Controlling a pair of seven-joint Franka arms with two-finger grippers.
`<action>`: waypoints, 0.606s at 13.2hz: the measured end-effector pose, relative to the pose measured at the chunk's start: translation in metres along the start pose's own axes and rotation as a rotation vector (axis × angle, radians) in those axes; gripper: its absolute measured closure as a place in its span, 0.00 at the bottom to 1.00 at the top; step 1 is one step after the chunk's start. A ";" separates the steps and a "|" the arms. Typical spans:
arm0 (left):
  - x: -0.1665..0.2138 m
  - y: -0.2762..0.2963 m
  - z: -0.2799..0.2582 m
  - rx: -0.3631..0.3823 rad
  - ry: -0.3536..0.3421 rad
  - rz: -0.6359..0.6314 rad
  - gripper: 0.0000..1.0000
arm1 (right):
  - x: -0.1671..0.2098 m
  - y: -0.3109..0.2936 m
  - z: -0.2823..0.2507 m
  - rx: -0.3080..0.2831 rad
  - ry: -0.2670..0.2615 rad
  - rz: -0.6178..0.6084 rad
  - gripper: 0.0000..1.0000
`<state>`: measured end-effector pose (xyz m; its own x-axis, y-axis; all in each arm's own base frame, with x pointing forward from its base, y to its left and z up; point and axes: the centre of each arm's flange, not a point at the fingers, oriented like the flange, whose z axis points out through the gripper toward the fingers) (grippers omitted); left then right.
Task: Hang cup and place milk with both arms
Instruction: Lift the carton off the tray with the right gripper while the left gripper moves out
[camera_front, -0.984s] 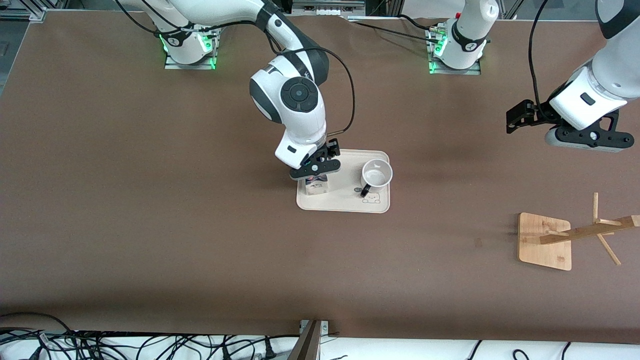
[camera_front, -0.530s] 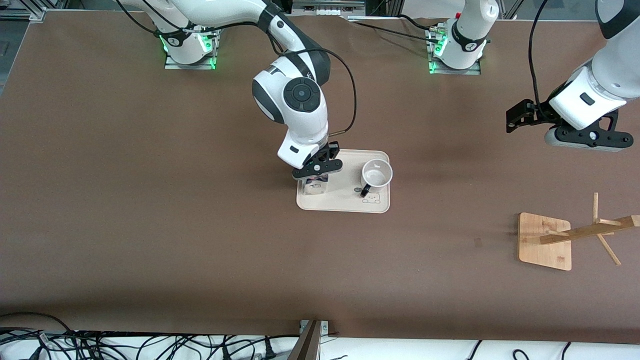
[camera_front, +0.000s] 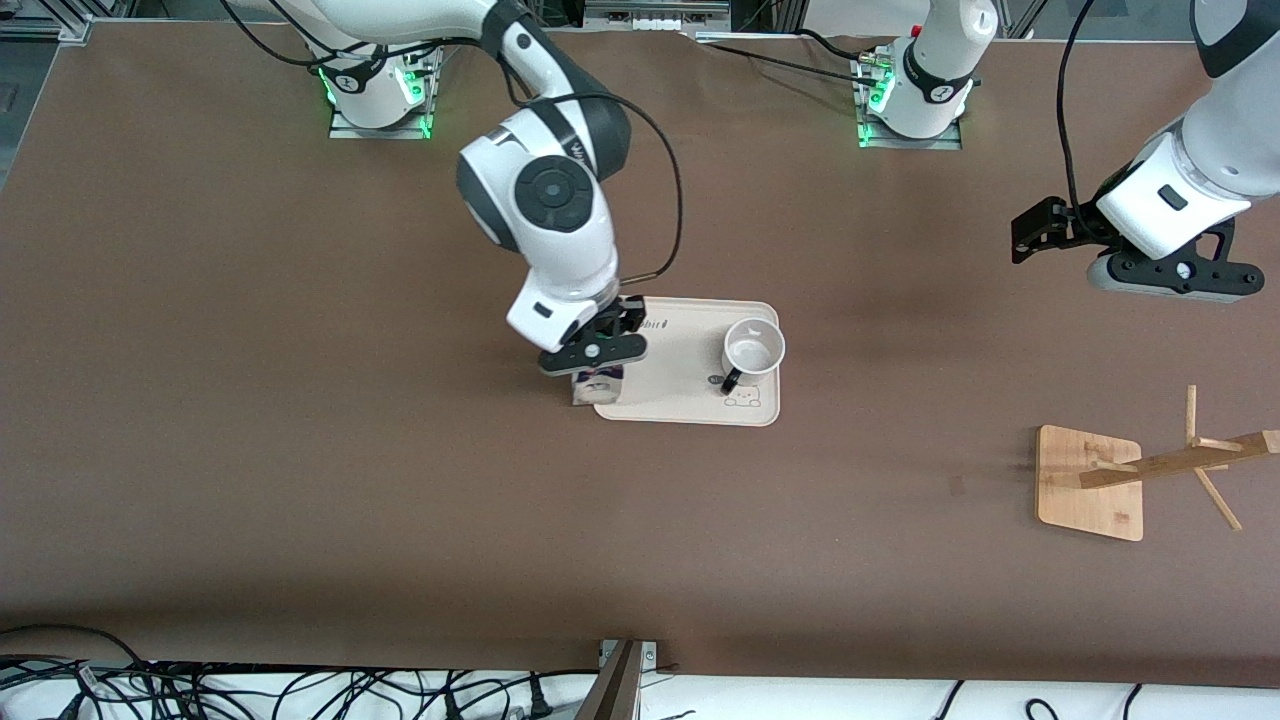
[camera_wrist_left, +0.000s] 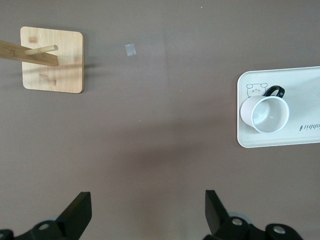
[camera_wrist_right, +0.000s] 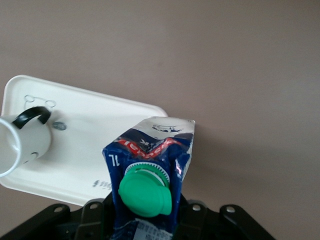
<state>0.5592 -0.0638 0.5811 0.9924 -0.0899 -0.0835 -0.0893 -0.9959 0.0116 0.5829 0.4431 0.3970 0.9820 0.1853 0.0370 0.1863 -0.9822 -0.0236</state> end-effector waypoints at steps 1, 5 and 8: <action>0.000 0.001 0.000 0.000 -0.001 0.001 0.00 | 0.010 0.024 -0.011 0.013 0.002 -0.005 0.62; 0.000 0.002 0.000 0.000 -0.001 0.004 0.00 | 0.046 0.157 -0.029 0.066 -0.042 -0.056 0.61; 0.000 0.002 -0.001 0.000 -0.002 0.004 0.00 | 0.054 0.267 -0.021 0.108 -0.098 -0.086 0.60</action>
<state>0.5586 -0.0659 0.5818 0.9919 -0.0938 -0.0852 -0.0931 -0.9956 0.0116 0.6847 0.1906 0.4137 0.9596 0.2759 -0.0542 0.2671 -0.9547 -0.1316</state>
